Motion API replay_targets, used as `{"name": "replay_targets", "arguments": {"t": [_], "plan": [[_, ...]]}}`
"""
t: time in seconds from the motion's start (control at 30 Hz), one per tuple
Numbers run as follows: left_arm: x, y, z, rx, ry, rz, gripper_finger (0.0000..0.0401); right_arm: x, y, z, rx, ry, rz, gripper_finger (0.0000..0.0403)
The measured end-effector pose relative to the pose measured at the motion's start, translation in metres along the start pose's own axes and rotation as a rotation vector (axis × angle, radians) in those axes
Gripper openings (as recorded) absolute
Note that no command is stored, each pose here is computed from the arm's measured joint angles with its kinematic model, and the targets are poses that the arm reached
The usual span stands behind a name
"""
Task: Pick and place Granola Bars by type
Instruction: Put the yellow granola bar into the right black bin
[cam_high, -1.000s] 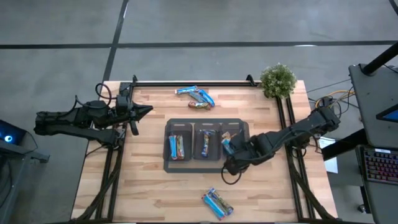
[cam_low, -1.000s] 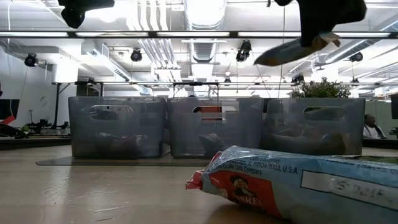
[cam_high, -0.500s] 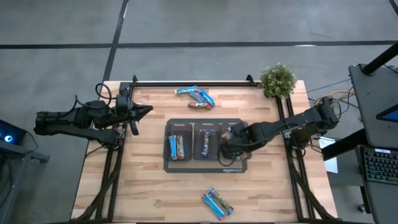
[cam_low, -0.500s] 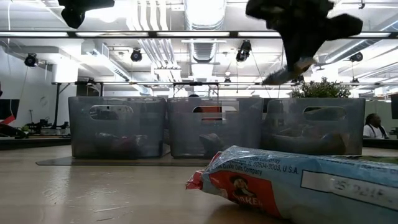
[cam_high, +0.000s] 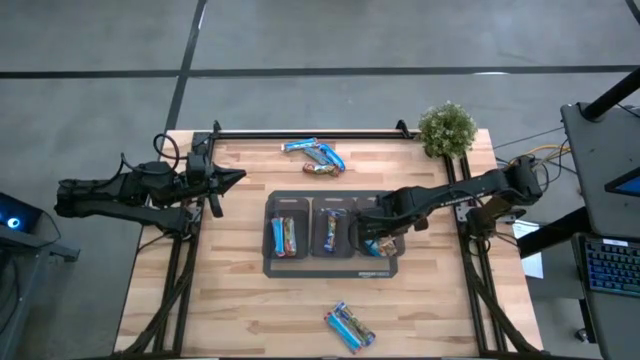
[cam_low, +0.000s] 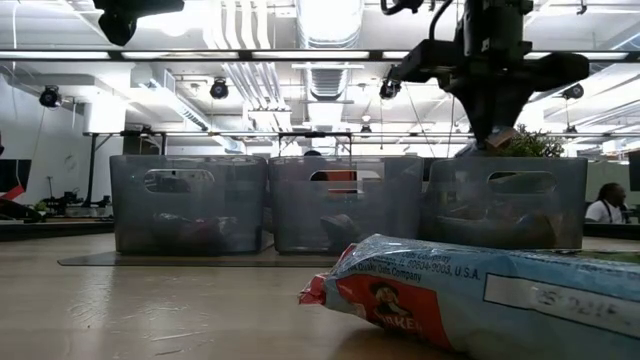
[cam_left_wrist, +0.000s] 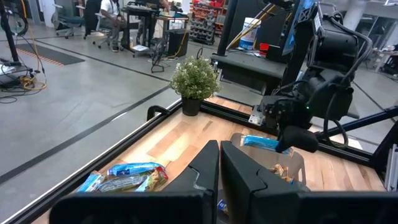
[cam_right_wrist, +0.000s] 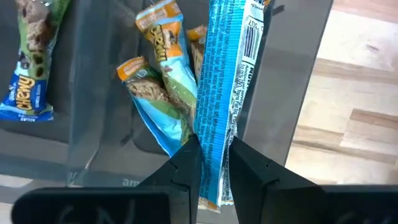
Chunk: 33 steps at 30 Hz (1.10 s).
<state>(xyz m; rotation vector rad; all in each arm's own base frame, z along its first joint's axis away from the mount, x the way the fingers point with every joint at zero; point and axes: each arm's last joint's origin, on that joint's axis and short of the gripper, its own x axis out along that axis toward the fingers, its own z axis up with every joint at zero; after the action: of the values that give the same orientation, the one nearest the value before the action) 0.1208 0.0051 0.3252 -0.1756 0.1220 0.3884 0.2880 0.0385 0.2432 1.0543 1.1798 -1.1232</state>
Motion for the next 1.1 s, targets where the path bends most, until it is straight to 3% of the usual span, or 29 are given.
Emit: {"name": "replay_targets", "arguments": {"t": [0.2, 0.6, 0.93, 1.1], "plan": [[0.0, 0.0, 0.0, 0.0, 0.0, 0.0, 0.0, 0.003, -0.001, 0.001, 0.055, 0.008, -0.007, 0.0059], [0.0, 0.0, 0.0, 0.0, 0.0, 0.0, 0.0, 0.013, -0.003, -0.001, 0.028, 0.026, -0.013, 0.0062], [0.0, 0.0, 0.0, -0.001, 0.0, 0.0, 0.0, 0.031, -0.003, -0.002, -0.005, 0.014, 0.027, 0.0153], [0.0, 0.0, 0.0, -0.001, 0.0, 0.0, 0.0, 0.032, -0.003, -0.004, -0.086, 0.008, 0.032, 0.0175]]}}
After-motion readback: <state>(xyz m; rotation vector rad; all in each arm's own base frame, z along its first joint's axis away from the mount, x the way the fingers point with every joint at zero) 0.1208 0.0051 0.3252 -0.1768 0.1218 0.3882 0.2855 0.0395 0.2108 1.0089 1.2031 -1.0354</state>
